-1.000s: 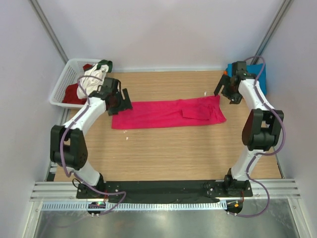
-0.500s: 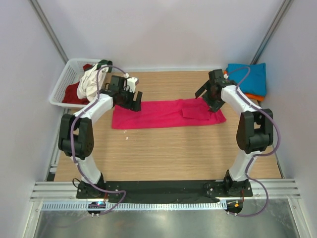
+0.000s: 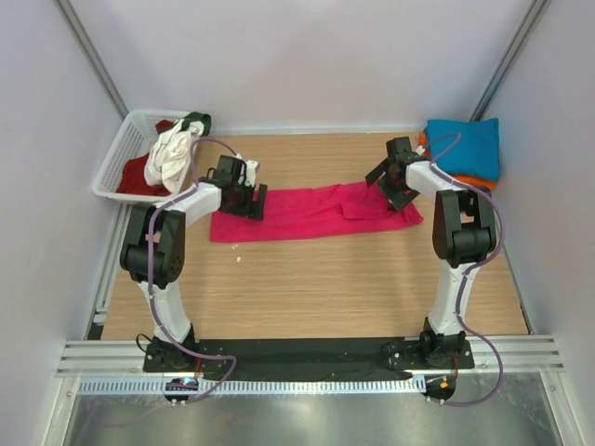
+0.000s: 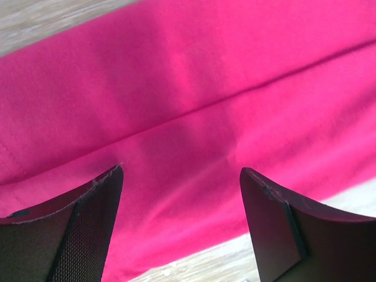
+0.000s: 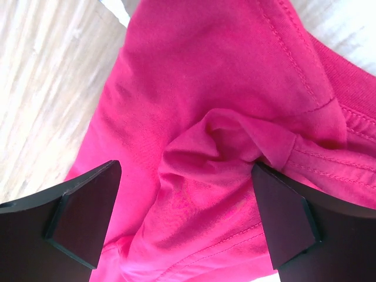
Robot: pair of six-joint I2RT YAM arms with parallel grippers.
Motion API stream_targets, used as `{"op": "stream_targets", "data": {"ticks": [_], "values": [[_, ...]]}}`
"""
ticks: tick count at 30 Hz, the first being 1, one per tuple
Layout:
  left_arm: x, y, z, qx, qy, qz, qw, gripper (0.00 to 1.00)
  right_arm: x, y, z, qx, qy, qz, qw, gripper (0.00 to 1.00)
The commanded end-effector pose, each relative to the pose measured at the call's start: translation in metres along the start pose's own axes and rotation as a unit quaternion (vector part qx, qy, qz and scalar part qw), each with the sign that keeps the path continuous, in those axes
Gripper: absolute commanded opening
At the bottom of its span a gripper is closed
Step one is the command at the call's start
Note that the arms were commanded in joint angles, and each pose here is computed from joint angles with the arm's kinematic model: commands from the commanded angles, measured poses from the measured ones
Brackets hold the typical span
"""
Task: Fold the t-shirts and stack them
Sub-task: Fold the tshirt
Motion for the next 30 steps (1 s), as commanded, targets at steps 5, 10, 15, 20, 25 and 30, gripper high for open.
{"op": "stream_targets", "data": {"ticks": [5, 10, 15, 20, 25, 30], "values": [[0.027, -0.01, -0.033, -0.057, 0.064, 0.086, 0.993, 0.81, 0.005, -0.036, -0.007, 0.019, 0.018, -0.011, 1.0, 1.0], [0.058, 0.001, -0.06, -0.092, 0.128, 0.113, 0.981, 0.81, 0.0, -0.05, 0.005, 0.014, 0.051, -0.009, 0.999, 1.0], [0.095, 0.02, -0.098, -0.101, 0.133, 0.154, 0.974, 0.8, -0.002, -0.066, 0.039, -0.01, 0.106, -0.01, 0.994, 1.0], [0.128, 0.051, -0.159, -0.113, 0.126, 0.181, 0.969, 0.81, 0.02, -0.102, 0.071, -0.04, 0.17, 0.014, 0.984, 1.0], [0.131, 0.05, -0.23, -0.06, 0.083, 0.188, 0.977, 0.82, 0.054, -0.11, 0.127, -0.106, 0.229, 0.028, 0.967, 1.0], [0.159, 0.029, -0.263, -0.049, 0.035, 0.213, 0.975, 0.82, 0.093, -0.118, 0.147, -0.147, 0.268, 0.038, 0.951, 1.0]]}}
Point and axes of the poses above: each gripper's point midway between its finger pads, its own y axis back along the fingers, its own z axis along the line the jaws close on, x = y × z, the point moved 4 cm from there along y, back along the fingers, and after that the axes turned 4 degrees about -y, right-handed, at the moved point
